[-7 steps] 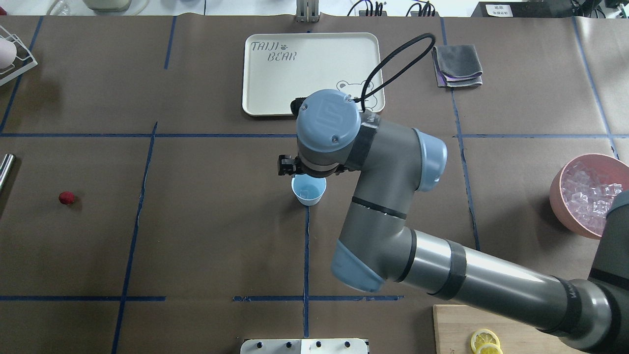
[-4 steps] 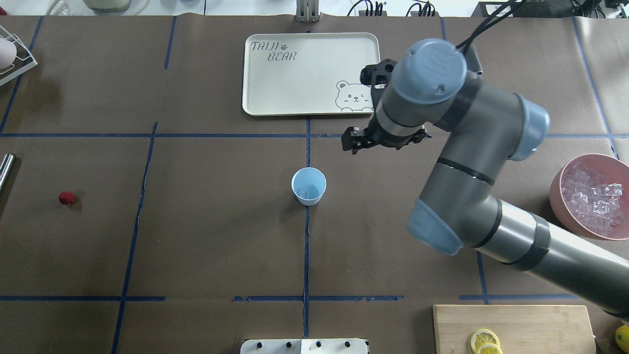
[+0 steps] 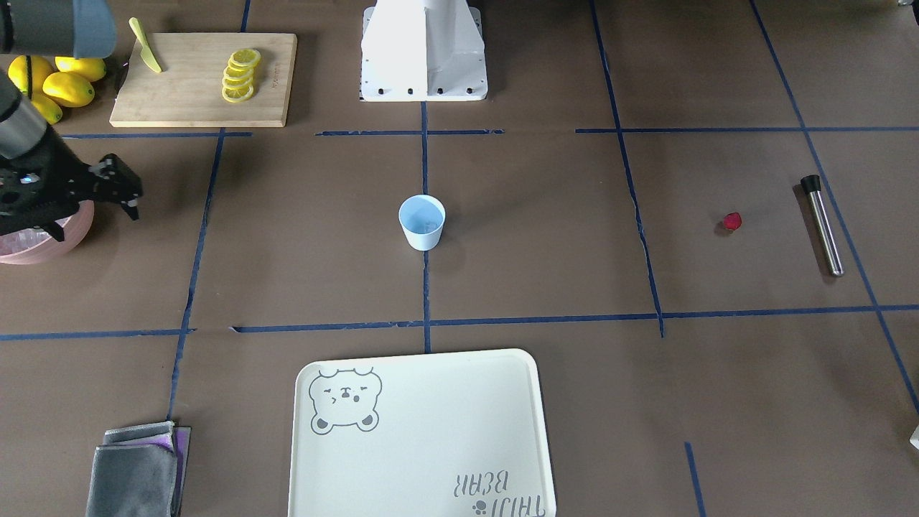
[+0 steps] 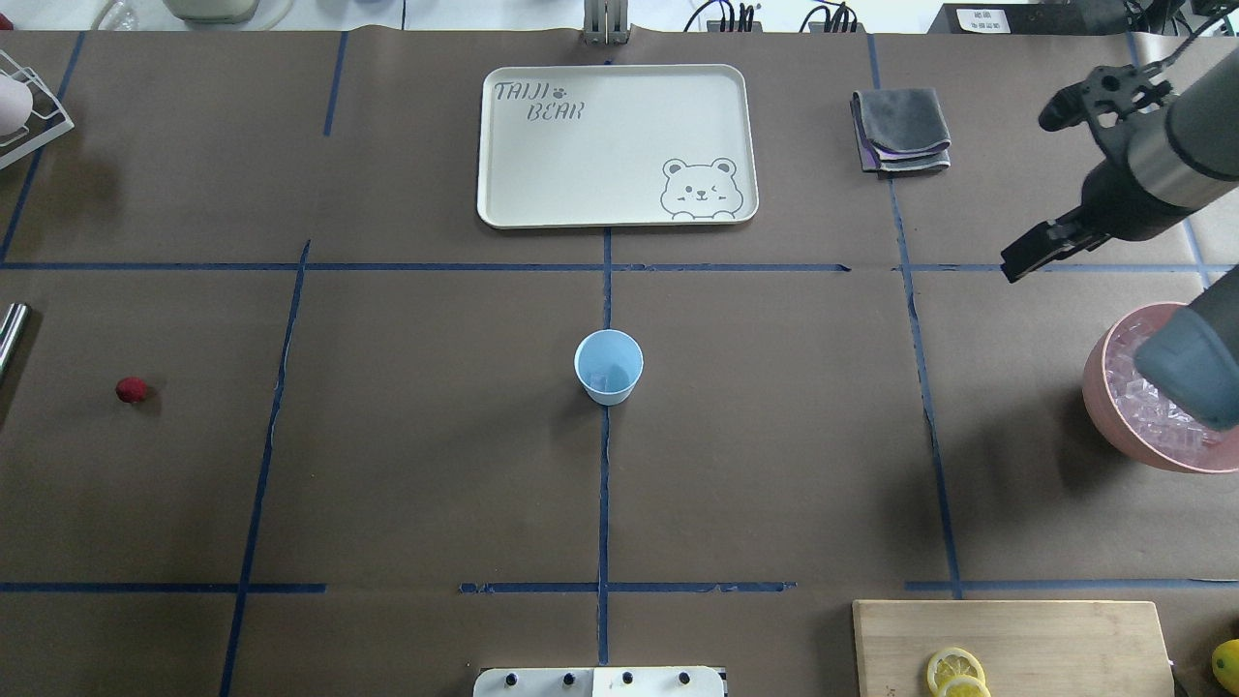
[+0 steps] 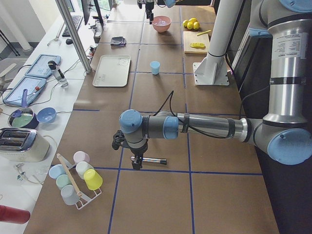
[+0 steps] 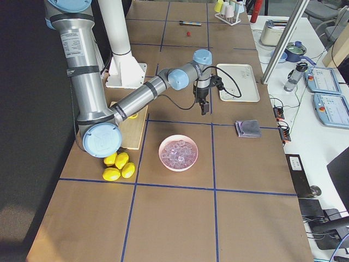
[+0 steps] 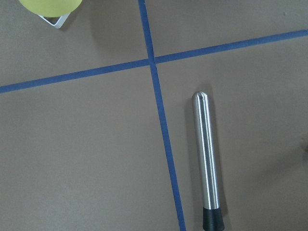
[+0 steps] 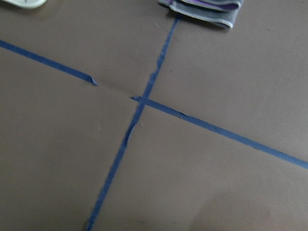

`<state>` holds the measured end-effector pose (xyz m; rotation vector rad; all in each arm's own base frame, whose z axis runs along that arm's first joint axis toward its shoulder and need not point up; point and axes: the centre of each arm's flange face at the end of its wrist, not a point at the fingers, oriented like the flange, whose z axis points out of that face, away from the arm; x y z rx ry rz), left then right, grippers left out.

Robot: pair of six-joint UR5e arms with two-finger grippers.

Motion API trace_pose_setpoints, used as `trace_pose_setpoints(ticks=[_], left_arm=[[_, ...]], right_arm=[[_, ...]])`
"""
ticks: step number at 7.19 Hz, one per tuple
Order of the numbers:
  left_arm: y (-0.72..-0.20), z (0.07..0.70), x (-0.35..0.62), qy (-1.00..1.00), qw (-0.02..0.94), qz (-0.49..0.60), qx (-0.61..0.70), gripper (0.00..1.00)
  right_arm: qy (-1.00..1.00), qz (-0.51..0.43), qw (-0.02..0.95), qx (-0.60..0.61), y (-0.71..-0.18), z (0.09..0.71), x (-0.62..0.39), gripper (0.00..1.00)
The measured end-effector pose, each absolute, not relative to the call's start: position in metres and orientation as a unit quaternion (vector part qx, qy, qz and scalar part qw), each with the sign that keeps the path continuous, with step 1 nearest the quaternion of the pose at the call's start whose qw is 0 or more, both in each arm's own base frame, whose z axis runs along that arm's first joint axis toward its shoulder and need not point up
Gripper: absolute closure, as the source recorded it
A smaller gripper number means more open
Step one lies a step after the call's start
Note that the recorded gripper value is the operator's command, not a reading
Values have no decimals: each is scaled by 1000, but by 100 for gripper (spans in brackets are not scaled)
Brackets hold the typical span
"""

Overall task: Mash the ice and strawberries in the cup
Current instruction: 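Move the right gripper back over the pink bowl of ice, then lower the right gripper into the bowl and grasp another ice cube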

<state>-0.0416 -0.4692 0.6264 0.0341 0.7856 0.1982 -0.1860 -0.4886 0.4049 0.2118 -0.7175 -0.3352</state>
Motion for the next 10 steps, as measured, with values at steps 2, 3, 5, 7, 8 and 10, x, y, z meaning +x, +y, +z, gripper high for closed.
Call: trace_pose_setpoints(ticks=[2,3,5,7,8,10], left_arm=[[-469,623,-42,382,919,98,19,0],[-469,623,-42,382,919,98,20,0],[-470,623,-41,382,919,99,20,0],[-470,623,-41,382,919,99,20,0],[-470,623,-41,382,919,99,20,0],[-470,622,-41,382,919,99,21,0]], right_arm=[[-356,-185,908,120,-448,471,-145,10],[-360,-191,905,124,-426,496,-133,10],[-359,-196,904,123,-397,534,-118,12],[-362,-197,902,129,-389,567,-115,16],[-364,-194,902,128,-388,575,-115,18],[-368,-186,903,122,-386,579,-118,20]])
